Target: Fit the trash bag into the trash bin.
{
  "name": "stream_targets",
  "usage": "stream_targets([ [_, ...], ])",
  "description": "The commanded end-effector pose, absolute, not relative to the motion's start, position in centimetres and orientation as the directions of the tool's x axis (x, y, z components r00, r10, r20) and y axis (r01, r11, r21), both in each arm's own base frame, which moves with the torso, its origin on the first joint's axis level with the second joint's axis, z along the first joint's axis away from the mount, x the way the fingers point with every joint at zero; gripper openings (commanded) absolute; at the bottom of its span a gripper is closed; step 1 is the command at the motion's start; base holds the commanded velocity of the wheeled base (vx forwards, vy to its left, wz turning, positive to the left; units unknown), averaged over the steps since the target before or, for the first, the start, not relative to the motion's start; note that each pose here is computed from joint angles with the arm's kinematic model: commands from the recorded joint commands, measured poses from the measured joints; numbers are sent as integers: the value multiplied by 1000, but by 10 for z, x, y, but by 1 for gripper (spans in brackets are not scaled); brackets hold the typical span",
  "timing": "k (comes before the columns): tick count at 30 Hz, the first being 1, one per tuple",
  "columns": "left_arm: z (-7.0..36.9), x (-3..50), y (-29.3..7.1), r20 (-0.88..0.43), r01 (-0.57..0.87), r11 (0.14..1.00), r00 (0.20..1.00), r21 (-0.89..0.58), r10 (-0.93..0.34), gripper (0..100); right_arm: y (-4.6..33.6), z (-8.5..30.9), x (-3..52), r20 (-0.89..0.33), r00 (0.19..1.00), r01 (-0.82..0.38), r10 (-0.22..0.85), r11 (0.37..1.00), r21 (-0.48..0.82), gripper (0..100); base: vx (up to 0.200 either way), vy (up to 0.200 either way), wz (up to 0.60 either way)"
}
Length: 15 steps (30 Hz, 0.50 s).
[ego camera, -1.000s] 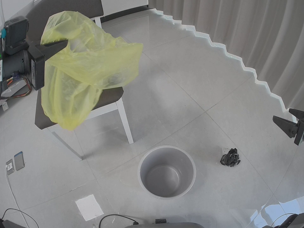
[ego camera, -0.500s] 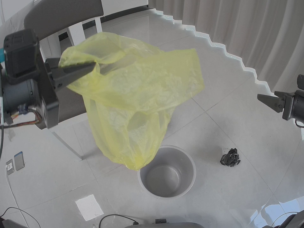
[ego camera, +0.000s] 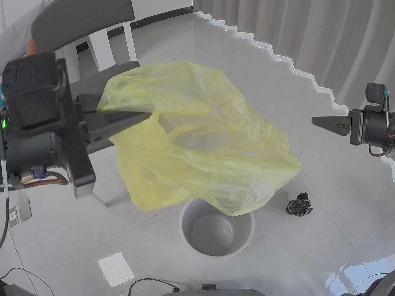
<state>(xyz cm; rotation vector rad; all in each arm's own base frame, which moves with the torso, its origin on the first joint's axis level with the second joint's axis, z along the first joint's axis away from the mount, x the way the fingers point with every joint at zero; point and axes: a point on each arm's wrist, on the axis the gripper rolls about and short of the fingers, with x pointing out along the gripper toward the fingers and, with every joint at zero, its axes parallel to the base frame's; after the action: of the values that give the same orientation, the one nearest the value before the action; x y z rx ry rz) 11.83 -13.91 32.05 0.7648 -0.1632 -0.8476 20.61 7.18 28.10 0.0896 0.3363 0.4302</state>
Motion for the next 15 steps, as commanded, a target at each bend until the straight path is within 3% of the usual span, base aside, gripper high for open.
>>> stream_targets([
  [1,329,120,-144,-139,608,423,664,672,-734,0,89,266,208,-368,800,-446,474,880,164,100,0,0,0],
  [7,340,121,-146,-106,587,434,668,684,-737,0,99,238,199,-457,736,-481,499,861,167,100,0,0,0],
  [15,341,121,-146,-98,585,438,667,683,-738,0,91,223,169,-486,706,-506,516,847,164,100,0,0,0],
])
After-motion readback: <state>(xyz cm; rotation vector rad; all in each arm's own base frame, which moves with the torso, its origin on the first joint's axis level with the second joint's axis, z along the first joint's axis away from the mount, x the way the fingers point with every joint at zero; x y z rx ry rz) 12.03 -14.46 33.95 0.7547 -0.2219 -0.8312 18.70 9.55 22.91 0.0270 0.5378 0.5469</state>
